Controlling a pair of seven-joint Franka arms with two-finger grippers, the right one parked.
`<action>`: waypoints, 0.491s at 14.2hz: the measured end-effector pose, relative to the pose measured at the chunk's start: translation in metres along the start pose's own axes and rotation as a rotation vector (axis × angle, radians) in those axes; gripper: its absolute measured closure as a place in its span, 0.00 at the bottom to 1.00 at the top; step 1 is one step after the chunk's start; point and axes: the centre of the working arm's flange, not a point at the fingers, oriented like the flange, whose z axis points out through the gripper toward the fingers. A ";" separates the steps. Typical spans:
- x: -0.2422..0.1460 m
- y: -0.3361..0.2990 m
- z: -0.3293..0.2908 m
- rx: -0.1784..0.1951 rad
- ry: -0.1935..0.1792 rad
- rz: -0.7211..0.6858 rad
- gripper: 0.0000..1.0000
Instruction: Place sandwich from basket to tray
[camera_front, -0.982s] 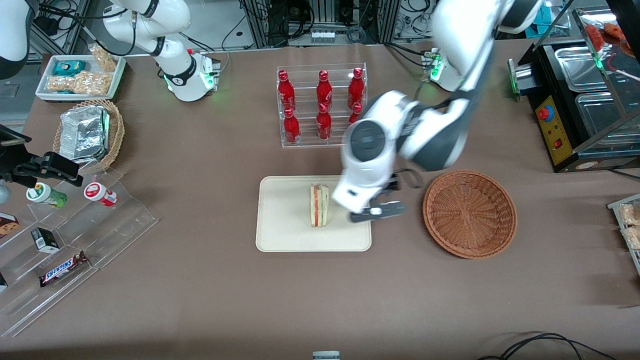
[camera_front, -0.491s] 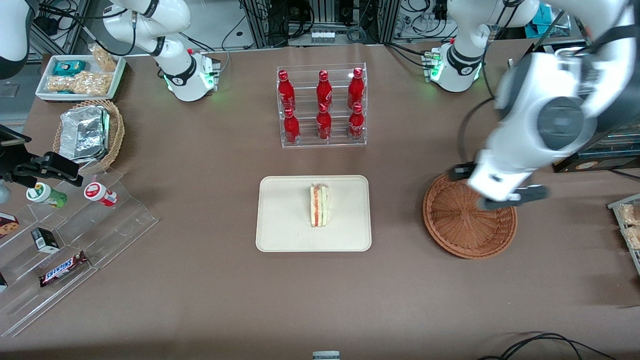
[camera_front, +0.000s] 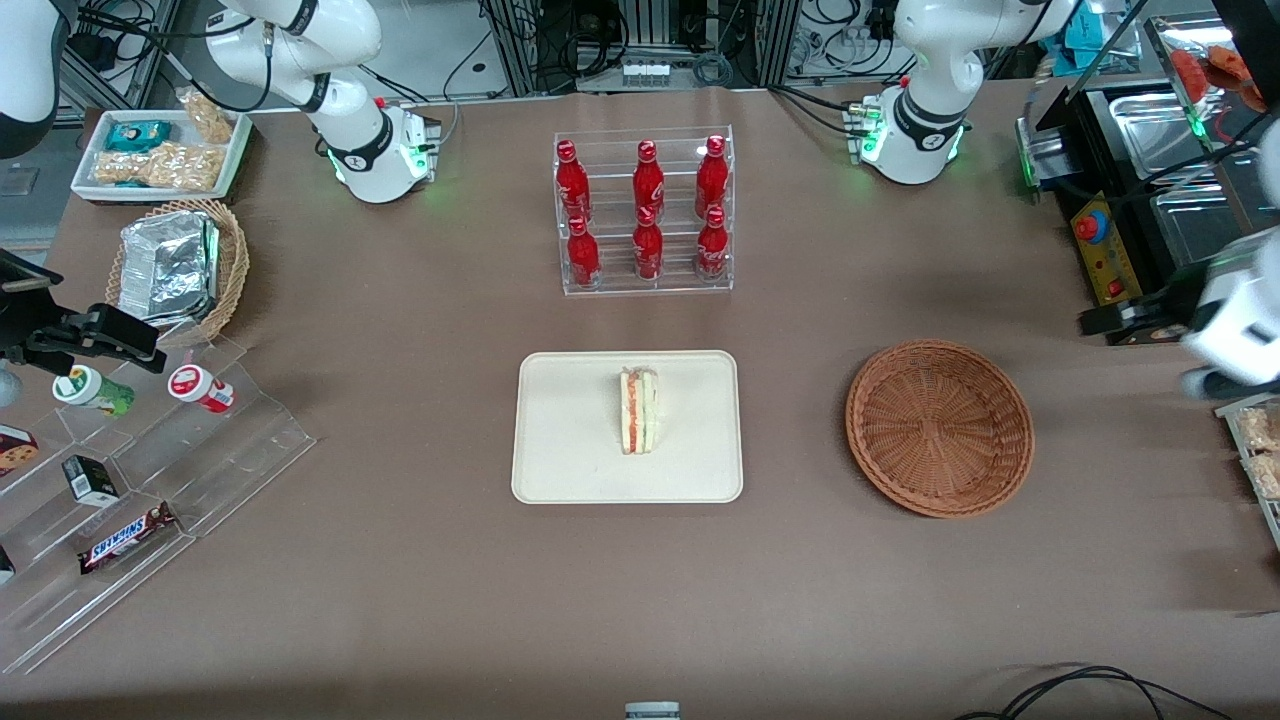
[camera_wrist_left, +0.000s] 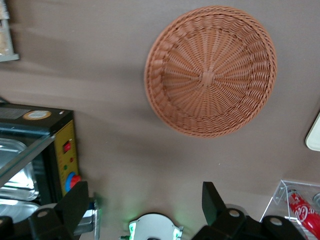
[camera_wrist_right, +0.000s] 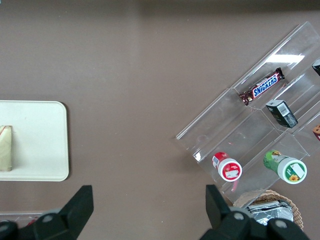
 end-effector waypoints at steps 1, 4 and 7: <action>-0.006 -0.004 -0.010 -0.003 0.007 -0.004 0.00; -0.024 0.009 -0.038 -0.004 0.059 0.022 0.00; -0.058 0.042 -0.067 0.008 0.104 0.085 0.00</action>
